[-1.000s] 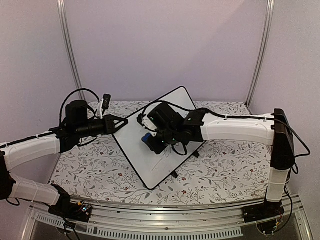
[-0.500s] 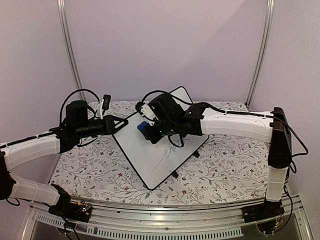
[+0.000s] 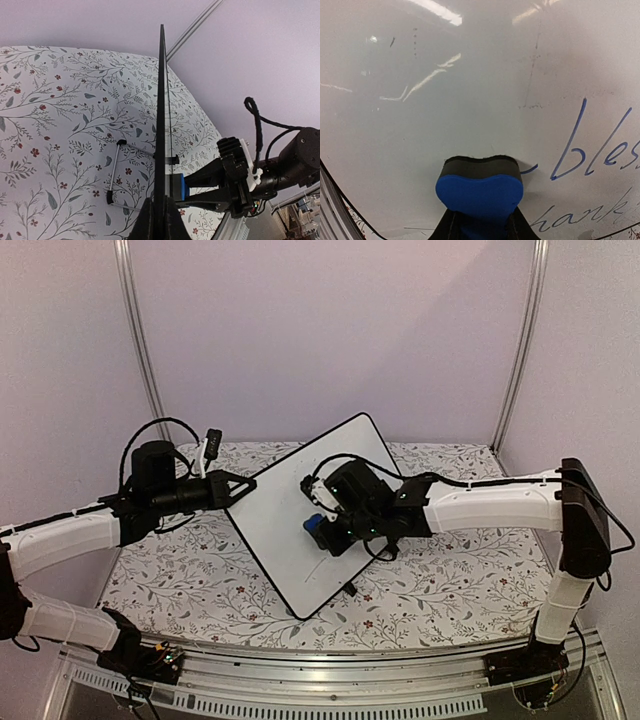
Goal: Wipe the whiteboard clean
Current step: Erase the whiteboard on the whiteboard stand.
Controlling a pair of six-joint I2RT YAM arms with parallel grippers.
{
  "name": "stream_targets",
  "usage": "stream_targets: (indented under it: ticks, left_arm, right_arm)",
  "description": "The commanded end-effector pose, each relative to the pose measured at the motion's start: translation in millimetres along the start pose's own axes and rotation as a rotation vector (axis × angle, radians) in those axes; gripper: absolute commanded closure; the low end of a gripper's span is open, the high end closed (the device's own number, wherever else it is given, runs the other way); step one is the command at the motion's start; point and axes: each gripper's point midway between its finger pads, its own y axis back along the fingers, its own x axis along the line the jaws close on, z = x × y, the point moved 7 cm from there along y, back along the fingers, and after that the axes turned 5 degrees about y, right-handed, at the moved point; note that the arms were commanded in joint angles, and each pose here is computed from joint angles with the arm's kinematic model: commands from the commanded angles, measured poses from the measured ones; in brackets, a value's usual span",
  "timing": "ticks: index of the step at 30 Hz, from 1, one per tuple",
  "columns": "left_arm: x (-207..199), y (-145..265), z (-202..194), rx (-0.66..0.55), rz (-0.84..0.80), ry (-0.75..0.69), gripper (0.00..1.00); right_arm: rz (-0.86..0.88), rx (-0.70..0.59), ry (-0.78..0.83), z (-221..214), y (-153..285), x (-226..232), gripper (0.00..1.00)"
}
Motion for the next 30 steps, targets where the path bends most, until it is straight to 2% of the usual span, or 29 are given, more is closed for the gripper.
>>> stream_targets:
  ticks: [1,18,22,30]
  left_arm:
    - [-34.4,4.3,8.1,-0.009,-0.149,-0.115,1.0]
    - [-34.4,4.6,8.1,-0.01,-0.15,-0.115,1.0]
    - [-33.8,3.4,7.6,-0.005,-0.15,-0.112,1.0]
    - [-32.5,2.6,7.1,-0.004,-0.146,-0.112,1.0]
  right_arm:
    - [-0.017,0.179,-0.028,-52.0,-20.4,-10.3,1.0]
    - [-0.013,0.193,-0.034,-64.7,-18.1,-10.8,1.0]
    - [-0.038,0.157,-0.027,-48.9,-15.7,-13.1,1.0]
    - [-0.085,0.056,0.028,8.8,-15.3,-24.2,1.0]
